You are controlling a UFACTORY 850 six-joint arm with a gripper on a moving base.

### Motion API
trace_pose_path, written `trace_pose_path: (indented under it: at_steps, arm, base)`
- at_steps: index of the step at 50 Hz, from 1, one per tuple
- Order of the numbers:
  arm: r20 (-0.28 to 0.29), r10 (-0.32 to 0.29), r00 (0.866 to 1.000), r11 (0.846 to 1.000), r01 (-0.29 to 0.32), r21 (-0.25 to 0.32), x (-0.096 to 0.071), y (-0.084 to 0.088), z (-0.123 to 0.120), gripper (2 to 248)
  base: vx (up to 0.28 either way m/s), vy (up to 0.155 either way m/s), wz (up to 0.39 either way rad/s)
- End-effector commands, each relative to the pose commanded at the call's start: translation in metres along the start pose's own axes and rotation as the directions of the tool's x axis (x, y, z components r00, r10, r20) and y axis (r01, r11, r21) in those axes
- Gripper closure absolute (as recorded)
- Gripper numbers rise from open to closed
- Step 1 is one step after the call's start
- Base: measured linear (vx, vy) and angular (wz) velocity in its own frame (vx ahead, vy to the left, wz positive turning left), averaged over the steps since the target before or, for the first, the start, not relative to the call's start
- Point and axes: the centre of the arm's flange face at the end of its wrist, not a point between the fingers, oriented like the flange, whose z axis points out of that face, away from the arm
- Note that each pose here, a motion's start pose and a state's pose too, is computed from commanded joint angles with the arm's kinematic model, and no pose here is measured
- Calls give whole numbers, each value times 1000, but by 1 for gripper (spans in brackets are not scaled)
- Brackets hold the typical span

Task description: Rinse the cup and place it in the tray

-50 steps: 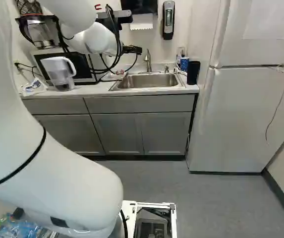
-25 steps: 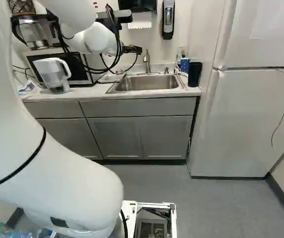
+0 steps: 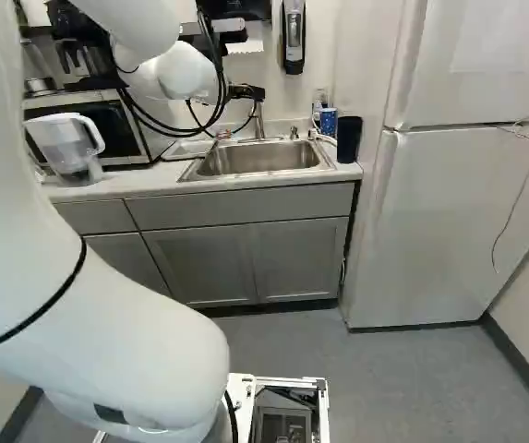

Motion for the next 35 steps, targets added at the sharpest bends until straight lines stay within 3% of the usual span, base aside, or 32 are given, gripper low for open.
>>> trace_pose_path:
  at_steps: [23, 35]
  arm:
    - [0, 0, 1000, 1000, 0, 0, 0, 0, 0, 3]
    - [0, 0, 1000, 1000, 0, 0, 0, 0, 0, 3]
  base:
    - [103, 16, -193]
    - [106, 40, -32]
